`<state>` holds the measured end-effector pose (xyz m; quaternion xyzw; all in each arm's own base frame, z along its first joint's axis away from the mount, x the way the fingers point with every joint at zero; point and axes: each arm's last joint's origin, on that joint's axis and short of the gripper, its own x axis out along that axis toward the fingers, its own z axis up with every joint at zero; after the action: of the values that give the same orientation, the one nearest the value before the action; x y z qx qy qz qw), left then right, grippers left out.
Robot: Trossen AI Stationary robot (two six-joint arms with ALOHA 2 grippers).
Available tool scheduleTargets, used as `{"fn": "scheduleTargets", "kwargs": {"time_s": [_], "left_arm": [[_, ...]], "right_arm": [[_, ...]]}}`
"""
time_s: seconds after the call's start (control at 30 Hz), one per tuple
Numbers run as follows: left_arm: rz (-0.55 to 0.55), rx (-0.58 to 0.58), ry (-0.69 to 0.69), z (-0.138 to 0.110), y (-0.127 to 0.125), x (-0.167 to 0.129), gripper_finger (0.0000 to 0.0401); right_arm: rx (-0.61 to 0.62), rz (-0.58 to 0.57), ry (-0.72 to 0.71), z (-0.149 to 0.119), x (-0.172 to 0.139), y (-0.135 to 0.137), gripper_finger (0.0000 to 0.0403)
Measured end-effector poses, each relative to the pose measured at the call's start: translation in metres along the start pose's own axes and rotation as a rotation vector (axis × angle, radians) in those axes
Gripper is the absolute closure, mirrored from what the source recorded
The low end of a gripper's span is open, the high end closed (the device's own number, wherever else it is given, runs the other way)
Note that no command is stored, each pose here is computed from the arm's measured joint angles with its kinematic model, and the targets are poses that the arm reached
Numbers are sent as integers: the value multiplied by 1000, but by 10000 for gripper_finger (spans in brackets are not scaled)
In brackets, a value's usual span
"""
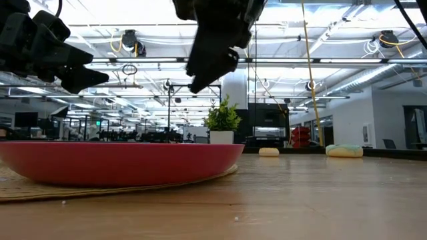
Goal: Pick & Place donuts
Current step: Put the right small yellow donut into the pink plate
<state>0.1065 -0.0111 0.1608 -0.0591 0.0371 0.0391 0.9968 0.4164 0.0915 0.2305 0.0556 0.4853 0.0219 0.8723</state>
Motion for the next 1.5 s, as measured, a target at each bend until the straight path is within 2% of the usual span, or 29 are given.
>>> {"fn": "scheduleTargets", "kwargs": {"time_s": [0.2,0.7,0.8,1.23,1.33,1.5], "left_arm": [[0,0,1,0,0,0,36],[0,0,1,0,0,0,36],[0,0,1,0,0,0,36],[0,0,0,0,0,0,36],[0,0,0,0,0,0,36],[0,0,0,0,0,0,36]], "right_arm": [[45,-12,52,-8,3,0,149],[48,-39,139,-35,22,-7,149],[86,-54,177,-39,21,-8,149],[340,-228,464,-66,-11,-16,149],[368,-288,474,-68,-14,-18,149],[312,-339,410,-65,-13,-19,149]]}}
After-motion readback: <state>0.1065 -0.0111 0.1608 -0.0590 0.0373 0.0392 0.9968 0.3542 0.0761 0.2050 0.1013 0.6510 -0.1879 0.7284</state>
